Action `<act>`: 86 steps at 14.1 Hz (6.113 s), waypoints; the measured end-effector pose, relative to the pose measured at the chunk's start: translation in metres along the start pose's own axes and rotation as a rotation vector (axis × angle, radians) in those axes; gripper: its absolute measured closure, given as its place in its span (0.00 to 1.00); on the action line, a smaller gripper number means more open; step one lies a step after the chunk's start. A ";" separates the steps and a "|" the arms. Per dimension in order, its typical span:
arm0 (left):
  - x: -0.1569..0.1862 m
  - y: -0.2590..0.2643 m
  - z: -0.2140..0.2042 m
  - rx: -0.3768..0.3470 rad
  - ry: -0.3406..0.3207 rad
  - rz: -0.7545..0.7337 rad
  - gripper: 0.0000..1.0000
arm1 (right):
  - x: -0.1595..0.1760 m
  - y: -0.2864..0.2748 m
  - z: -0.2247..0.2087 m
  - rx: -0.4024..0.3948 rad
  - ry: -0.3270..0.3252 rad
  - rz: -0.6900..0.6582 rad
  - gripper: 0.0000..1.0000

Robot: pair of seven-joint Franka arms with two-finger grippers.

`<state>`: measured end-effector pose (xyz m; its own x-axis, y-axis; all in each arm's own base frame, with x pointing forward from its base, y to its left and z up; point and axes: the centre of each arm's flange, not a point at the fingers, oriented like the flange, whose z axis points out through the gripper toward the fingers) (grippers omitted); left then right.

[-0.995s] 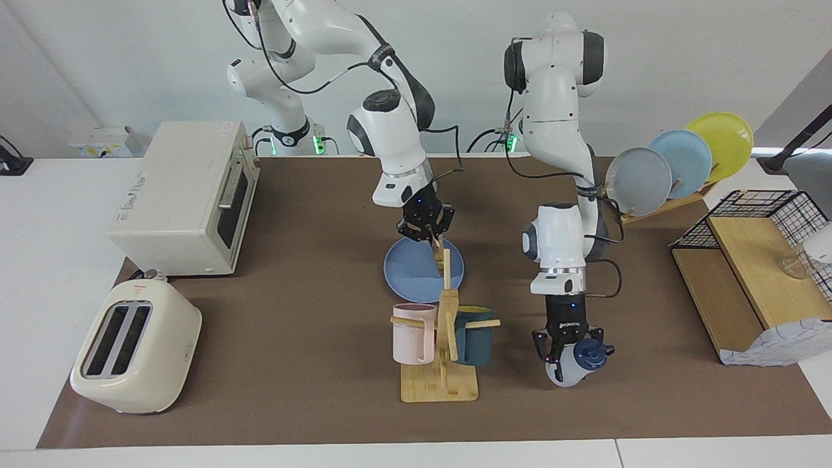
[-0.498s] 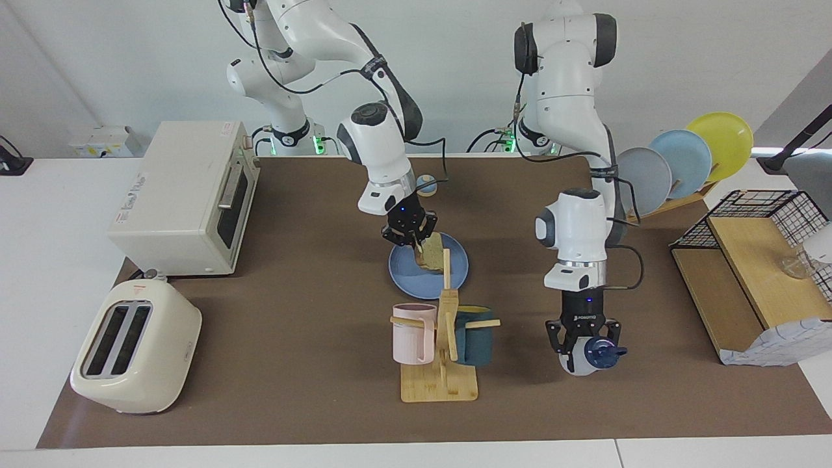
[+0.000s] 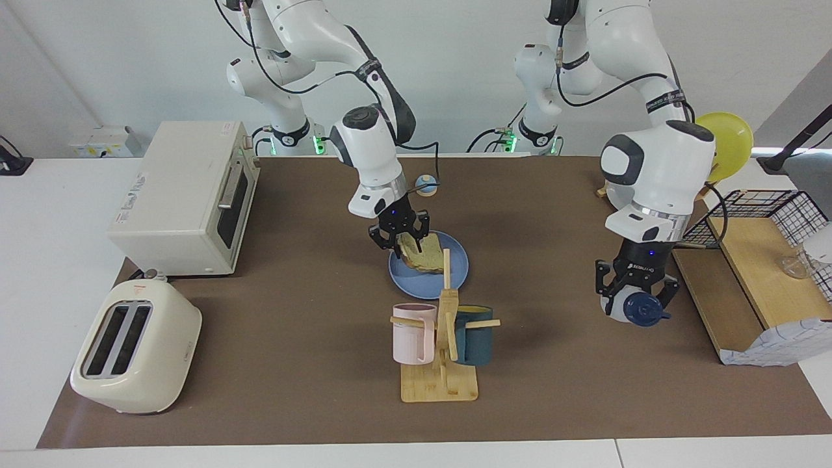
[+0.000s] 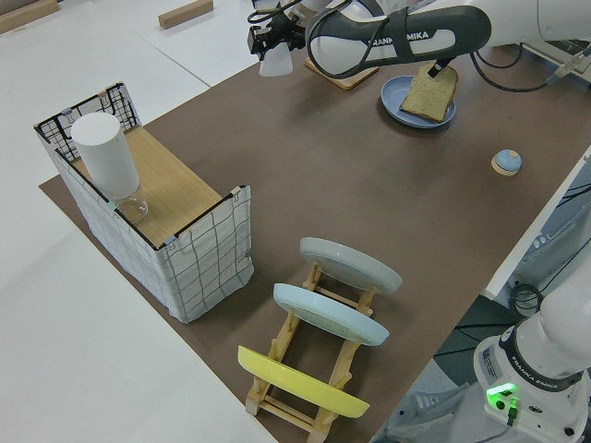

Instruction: Put bread on plate and add seasoning

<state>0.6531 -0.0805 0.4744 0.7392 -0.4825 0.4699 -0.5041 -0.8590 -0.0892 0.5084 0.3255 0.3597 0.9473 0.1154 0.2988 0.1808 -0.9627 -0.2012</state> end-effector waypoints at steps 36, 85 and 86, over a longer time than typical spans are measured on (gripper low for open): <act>-0.100 0.207 -0.064 -0.643 -0.030 0.586 0.53 | 0.092 -0.121 -0.200 0.328 -0.210 0.406 0.68; -0.105 0.204 -0.063 -0.631 -0.045 0.600 0.53 | 0.125 0.064 -0.205 0.052 -0.246 0.287 0.01; -0.105 0.202 -0.063 -0.609 -0.061 0.619 0.53 | 0.128 0.102 -0.214 0.009 -0.269 0.246 0.00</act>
<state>0.4461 -0.1924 0.4623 0.2666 -0.8561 0.4428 -0.9617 -0.2061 0.1805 0.5913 0.1895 0.5772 0.9982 -0.0579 -0.0151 -0.0598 -0.9676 -0.2452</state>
